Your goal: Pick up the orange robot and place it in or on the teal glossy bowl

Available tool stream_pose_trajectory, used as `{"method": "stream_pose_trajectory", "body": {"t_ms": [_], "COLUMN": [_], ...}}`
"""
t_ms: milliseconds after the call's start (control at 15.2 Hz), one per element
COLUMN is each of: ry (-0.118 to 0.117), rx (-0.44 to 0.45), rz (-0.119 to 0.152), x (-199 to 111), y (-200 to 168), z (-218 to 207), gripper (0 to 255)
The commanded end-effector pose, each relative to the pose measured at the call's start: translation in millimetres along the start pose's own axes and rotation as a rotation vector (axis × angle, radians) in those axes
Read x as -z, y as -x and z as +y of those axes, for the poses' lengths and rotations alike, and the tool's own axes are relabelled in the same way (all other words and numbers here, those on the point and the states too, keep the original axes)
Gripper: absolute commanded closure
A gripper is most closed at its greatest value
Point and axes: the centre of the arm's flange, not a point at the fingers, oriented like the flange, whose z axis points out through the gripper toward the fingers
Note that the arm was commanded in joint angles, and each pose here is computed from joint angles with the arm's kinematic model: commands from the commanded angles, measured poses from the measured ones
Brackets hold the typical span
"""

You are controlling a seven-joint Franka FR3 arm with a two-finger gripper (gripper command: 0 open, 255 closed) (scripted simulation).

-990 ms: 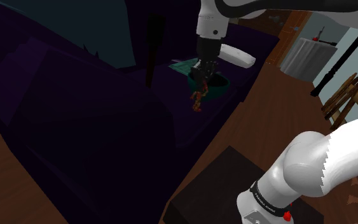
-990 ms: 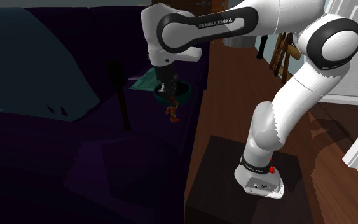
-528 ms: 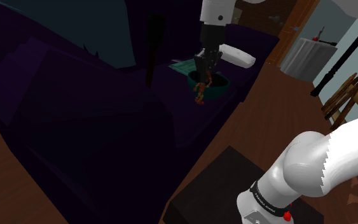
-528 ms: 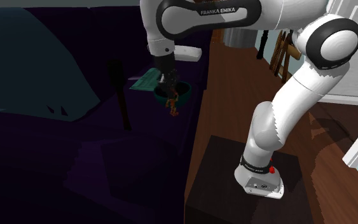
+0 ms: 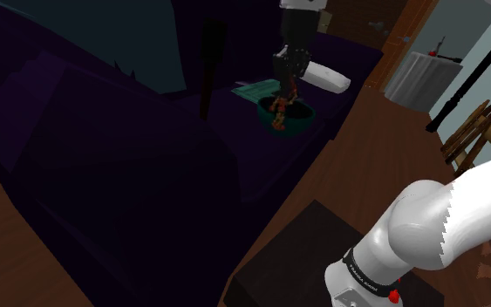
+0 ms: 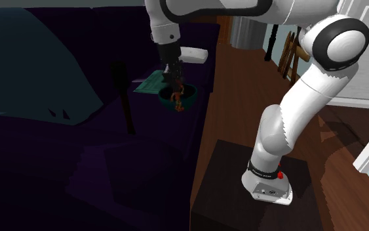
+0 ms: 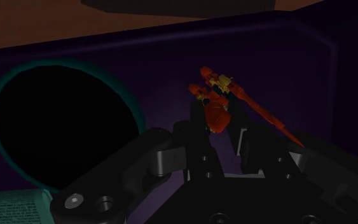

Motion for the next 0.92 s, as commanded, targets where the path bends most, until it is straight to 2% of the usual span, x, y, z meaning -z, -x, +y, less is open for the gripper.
{"method": "stream_pose_trajectory", "body": {"t_ms": [0, 462, 858], "ry": [0.000, 0.000, 0.000], "rx": [0.000, 0.000, 0.000], "rz": [0.000, 0.000, 0.000], "x": [10.0, 42.3, 41.8], "y": [0.9, 6.0, -17.9], "z": [1.3, 3.1, 78.6], "gripper": [255, 255, 255]}}
